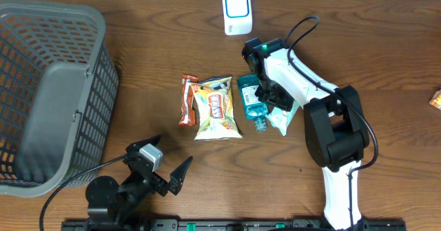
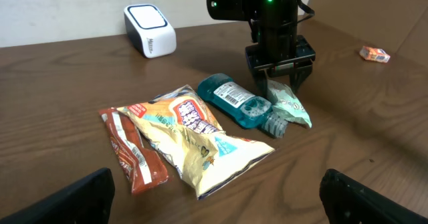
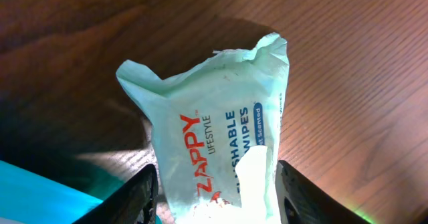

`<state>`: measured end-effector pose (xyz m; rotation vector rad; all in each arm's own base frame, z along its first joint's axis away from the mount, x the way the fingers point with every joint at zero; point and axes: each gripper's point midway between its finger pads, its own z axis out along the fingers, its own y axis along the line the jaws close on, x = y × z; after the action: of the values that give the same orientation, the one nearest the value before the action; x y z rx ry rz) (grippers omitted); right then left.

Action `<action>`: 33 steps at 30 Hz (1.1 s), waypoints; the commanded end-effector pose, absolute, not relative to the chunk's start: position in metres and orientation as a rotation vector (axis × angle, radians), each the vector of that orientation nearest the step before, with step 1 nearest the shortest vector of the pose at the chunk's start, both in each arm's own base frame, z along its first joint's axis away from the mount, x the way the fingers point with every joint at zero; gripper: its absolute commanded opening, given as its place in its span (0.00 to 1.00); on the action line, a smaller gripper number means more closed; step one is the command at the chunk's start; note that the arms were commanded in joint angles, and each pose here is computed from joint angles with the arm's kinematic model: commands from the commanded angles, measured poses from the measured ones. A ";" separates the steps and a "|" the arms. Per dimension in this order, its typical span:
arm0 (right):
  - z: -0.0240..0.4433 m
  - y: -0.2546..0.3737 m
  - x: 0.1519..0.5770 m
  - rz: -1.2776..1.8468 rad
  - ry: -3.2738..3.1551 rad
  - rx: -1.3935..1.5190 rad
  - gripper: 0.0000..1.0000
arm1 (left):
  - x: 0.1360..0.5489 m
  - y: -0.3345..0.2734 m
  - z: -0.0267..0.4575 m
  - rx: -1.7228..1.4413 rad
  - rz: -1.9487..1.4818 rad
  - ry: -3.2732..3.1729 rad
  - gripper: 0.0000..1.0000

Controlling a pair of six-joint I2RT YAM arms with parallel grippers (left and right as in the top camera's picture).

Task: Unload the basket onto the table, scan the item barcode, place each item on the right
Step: 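Grasp the mint-green wipes pack with the right gripper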

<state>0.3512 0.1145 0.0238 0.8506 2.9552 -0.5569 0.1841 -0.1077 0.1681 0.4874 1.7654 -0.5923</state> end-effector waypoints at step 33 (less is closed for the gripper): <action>0.006 0.106 0.348 -0.672 3.006 0.779 0.01 | 0.184 -0.108 0.168 0.504 -0.581 1.758 0.98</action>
<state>0.3376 0.1048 0.0050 0.7641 3.0355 -0.7044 0.1841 -0.1077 0.1680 0.4869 1.7659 -0.5927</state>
